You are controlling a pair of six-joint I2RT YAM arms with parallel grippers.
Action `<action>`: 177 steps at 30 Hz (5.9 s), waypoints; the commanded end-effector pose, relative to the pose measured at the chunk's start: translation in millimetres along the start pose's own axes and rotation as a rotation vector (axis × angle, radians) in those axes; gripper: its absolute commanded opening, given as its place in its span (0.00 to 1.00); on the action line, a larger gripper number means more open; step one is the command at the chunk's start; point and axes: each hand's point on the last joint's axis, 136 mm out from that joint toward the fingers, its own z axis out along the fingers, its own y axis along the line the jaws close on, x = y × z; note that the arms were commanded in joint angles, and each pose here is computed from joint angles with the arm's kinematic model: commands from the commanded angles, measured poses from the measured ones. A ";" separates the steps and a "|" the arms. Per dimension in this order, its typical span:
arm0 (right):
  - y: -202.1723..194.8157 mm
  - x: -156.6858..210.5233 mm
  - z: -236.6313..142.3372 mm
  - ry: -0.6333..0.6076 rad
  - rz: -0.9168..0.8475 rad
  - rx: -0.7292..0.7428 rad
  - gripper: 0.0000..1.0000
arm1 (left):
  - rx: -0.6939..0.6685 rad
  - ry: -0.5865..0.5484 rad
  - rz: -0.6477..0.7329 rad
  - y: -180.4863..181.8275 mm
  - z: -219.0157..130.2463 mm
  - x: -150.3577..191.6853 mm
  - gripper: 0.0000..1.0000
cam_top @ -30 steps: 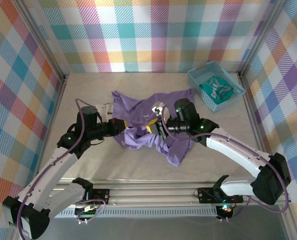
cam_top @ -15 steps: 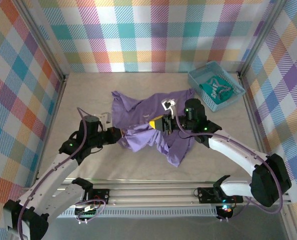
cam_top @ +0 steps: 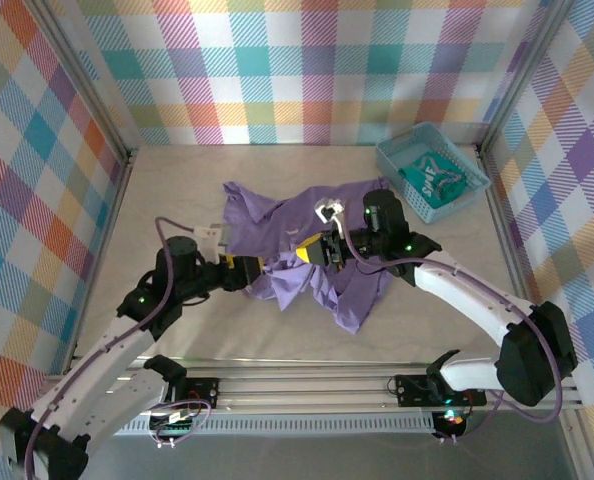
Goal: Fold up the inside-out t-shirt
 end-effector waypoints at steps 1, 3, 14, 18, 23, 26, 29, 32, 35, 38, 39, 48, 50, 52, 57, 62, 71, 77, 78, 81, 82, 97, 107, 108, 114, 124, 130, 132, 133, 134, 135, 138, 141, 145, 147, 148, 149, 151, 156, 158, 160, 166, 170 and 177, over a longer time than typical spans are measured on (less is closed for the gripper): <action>13.9 8.2 -1.8 0.068 -0.071 -0.075 0.00 | 0.030 0.018 0.166 -16.0 15.0 -9.2 0.73; 17.5 10.6 -2.9 0.088 -0.082 -0.094 0.00 | 0.041 0.039 0.219 -20.8 24.0 -8.3 0.77; 21.1 24.6 -7.1 0.166 -0.122 -0.109 0.00 | 0.255 0.127 0.477 -52.3 47.7 18.0 0.84; 23.7 26.1 -8.5 0.179 -0.131 -0.117 0.00 | 0.378 0.184 0.524 -68.7 55.3 28.9 0.82; 20.1 27.8 -11.8 0.190 -0.133 -0.098 0.00 | 0.452 0.245 0.503 -80.4 66.2 34.7 0.56; 10.0 27.2 -14.1 0.191 -0.135 -0.030 0.00 | 0.502 0.302 0.464 -88.7 67.5 42.1 0.27; -31.9 20.2 -22.4 0.185 -0.084 0.252 0.01 | 0.477 0.301 0.367 -90.5 65.3 36.6 0.02; -90.3 26.9 -57.7 0.238 0.086 0.681 0.18 | 0.385 0.220 0.183 -86.6 62.2 18.0 0.00; -90.1 29.7 -70.0 0.235 0.057 0.794 0.33 | 0.314 0.181 -0.072 -78.2 60.3 8.5 0.00; -51.2 21.0 -55.9 0.123 -0.036 0.609 0.41 | 0.323 0.183 -0.242 -79.5 61.0 6.9 0.00; -36.7 18.9 -49.4 0.091 -0.057 0.522 0.43 | 0.328 0.182 -0.282 -80.1 60.8 6.1 0.00; 33.0 31.4 -16.3 0.005 -0.087 0.050 0.44 | 0.329 0.130 -0.318 -83.7 52.1 -6.7 0.00; 25.6 34.5 -8.5 0.007 -0.043 0.049 0.40 | 0.327 0.127 -0.318 -83.3 51.3 -7.0 0.00; 12.4 35.6 -3.5 0.012 0.002 0.091 0.38 | 0.327 0.131 -0.315 -83.1 51.2 -5.8 0.00; -12.4 31.7 -1.9 0.006 0.043 0.212 0.38 | 0.317 0.133 -0.299 -81.7 49.8 -4.2 0.00; -26.4 30.8 -3.5 0.016 0.052 0.290 0.39 | 0.317 0.134 -0.290 -81.1 49.5 -3.2 0.00; -17.4 18.0 1.4 0.001 0.017 0.234 0.31 | 0.310 0.140 -0.276 -79.7 48.9 -0.5 0.00; -17.6 20.1 1.7 0.025 0.005 0.236 0.04 | 0.297 0.138 -0.275 -77.1 49.7 -0.2 0.00; -17.0 20.9 1.2 0.030 0.003 0.234 0.00 | 0.288 0.133 -0.274 -76.0 49.6 -1.0 0.00; -11.0 21.3 -4.1 0.044 -0.009 0.236 0.00 | 0.187 0.115 -0.264 -58.8 50.9 -0.5 0.00; -6.9 18.9 -6.1 0.039 -0.013 0.228 0.00 | 0.136 0.095 -0.249 -50.5 50.5 -3.1 0.00; -7.5 -36.4 26.4 -0.123 0.269 0.072 0.00 | -0.169 0.012 -0.030 7.4 10.0 10.6 0.68; -30.1 -39.2 30.0 -0.141 0.302 0.162 0.00 | -0.108 0.076 -0.064 6.6 0.9 48.3 0.75; -30.9 -39.9 31.2 -0.141 0.302 0.164 0.00 | -0.110 0.085 -0.058 6.9 1.8 50.5 0.74; -39.4 -40.9 35.3 -0.132 0.310 0.188 0.00 | -0.126 0.160 -0.030 -2.6 12.8 56.6 0.79; -44.0 -40.2 39.1 -0.122 0.315 0.189 0.00 | -0.318 0.189 0.093 11.2 28.9 53.6 0.64; -46.0 -33.0 39.4 -0.101 0.323 0.199 0.00 | -0.362 0.174 0.153 13.3 36.9 41.6 0.38; -50.7 -29.1 37.6 -0.087 0.327 0.227 0.00 | -0.375 0.175 0.170 14.2 37.2 38.9 0.24; -54.4 -26.5 36.3 -0.072 0.329 0.255 0.00 | -0.369 0.172 0.178 12.9 36.7 37.7 0.15; -58.3 -24.2 34.8 -0.057 0.330 0.284 0.00 | -0.355 0.168 0.184 9.9 35.8 36.7 0.05; -63.4 -21.8 33.9 -0.039 0.331 0.318 0.00 | -0.335 0.158 0.192 6.2 34.1 34.7 0.00; -82.0 -15.8 29.3 0.022 0.332 0.439 0.06 | -0.166 0.133 0.172 -18.7 28.9 35.0 0.00; -90.4 -9.2 5.1 0.107 0.245 0.616 0.26 | 0.038 0.064 0.041 -44.7 22.8 24.3 0.00; -55.2 19.2 -15.2 0.161 0.080 0.605 0.44 | 0.059 0.054 -0.022 -44.7 19.0 19.0 0.00; -39.1 33.8 -11.6 0.186 0.052 0.558 0.46 | 0.059 0.056 -0.023 -44.7 18.9 18.6 0.00; -33.3 39.6 -7.3 0.195 0.046 0.538 0.47 | 0.059 0.060 -0.021 -44.7 19.1 18.8 0.00; -30.7 42.2 -3.0 0.199 0.045 0.524 0.47 | 0.058 0.064 -0.018 -44.5 19.1 19.2 0.00; -29.0 43.9 9.5 0.204 0.053 0.491 0.48 | 0.052 0.070 -0.011 -43.5 19.4 20.4 0.00; -46.1 40.8 33.5 0.228 0.076 0.499 0.49 | 0.054 0.062 0.010 -43.7 15.2 19.9 0.00; -48.2 39.0 40.2 0.232 0.080 0.491 0.38 | 0.040 0.058 0.017 -41.1 13.0 20.7 0.00; -49.5 34.7 37.1 0.224 0.068 0.512 0.17 | 0.000 0.049 0.023 -33.6 10.7 20.3 0.00; -24.1 18.8 1.5 0.060 0.085 0.365 0.00 | -0.227 0.037 0.013 12.9 3.1 26.7 0.00; 7.9 9.6 -5.5 -0.087 0.110 0.069 0.00 | -0.170 -0.014 0.001 13.0 5.5 23.5 0.00; 15.7 18.2 -2.6 -0.065 0.121 -0.036 0.00 | 0.096 -0.108 -0.020 -23.8 0.8 7.3 0.00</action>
